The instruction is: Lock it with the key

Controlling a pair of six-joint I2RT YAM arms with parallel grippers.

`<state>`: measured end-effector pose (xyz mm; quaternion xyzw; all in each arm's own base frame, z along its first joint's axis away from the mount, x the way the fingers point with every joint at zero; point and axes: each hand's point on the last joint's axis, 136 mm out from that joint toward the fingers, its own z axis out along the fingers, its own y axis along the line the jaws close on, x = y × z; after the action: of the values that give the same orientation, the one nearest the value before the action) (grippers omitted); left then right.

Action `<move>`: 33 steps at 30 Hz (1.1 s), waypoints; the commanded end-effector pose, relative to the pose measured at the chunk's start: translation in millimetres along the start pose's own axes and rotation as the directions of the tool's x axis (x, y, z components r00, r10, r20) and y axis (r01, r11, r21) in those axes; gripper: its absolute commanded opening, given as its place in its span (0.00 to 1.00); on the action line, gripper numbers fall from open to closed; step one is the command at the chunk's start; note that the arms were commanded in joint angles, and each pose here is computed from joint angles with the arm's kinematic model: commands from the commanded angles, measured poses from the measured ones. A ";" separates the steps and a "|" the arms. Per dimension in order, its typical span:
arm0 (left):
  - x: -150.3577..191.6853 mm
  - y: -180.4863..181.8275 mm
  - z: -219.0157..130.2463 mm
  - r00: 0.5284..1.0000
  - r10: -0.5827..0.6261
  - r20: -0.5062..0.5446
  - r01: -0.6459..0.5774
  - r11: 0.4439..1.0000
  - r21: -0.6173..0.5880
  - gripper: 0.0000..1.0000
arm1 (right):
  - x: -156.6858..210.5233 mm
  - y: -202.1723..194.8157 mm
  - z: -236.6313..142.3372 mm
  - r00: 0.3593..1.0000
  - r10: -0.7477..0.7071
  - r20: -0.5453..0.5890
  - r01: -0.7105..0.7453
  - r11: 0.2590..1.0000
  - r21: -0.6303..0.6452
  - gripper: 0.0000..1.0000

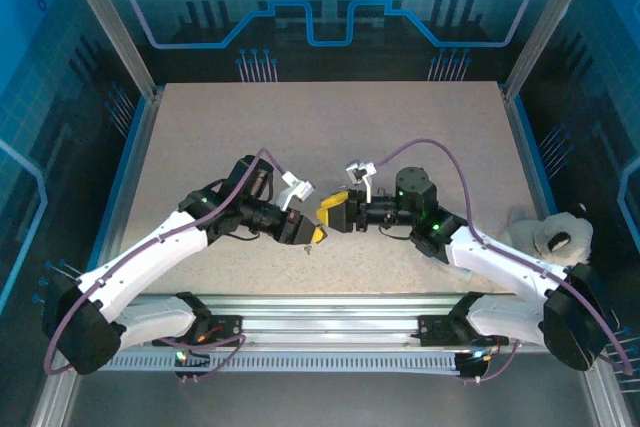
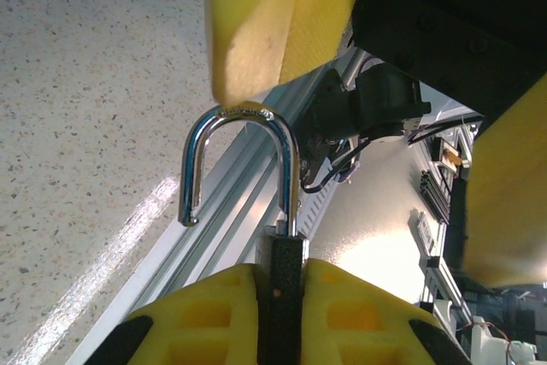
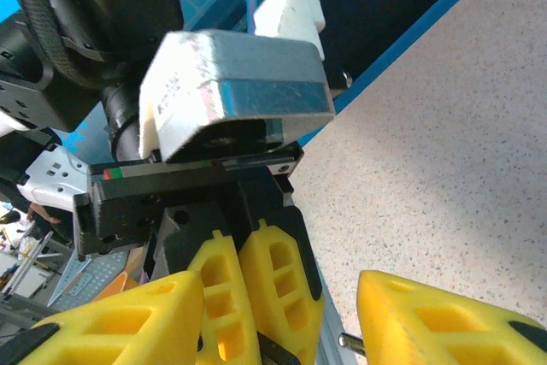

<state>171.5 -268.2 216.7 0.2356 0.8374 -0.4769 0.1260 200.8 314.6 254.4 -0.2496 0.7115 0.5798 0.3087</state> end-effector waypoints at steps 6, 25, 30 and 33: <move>-1.1 -10.2 -7.7 0.997 0.074 0.022 -0.074 0.997 -0.009 0.00 | 28.1 -8.2 6.1 0.994 0.044 -0.097 -0.045 0.999 -0.007 0.46; -5.7 -3.6 -9.6 0.996 0.074 0.046 -0.072 0.996 -0.055 0.00 | 36.1 5.8 -5.6 0.998 -0.014 -0.068 0.009 0.997 -0.078 0.39; -6.1 -1.8 -9.5 0.996 0.070 0.050 -0.067 0.996 -0.062 0.00 | 35.7 5.9 -6.9 0.998 -0.023 -0.058 0.019 0.997 -0.072 0.37; -6.5 -2.3 -9.0 0.997 0.067 0.049 -0.064 0.996 -0.056 0.00 | 35.1 5.0 -7.3 0.998 -0.025 -0.054 0.022 0.997 -0.068 0.36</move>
<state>174.6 -262.3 214.7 0.2366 0.8476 -0.4503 0.1507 179.3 307.3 224.0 -0.2642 0.7161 0.5851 0.2740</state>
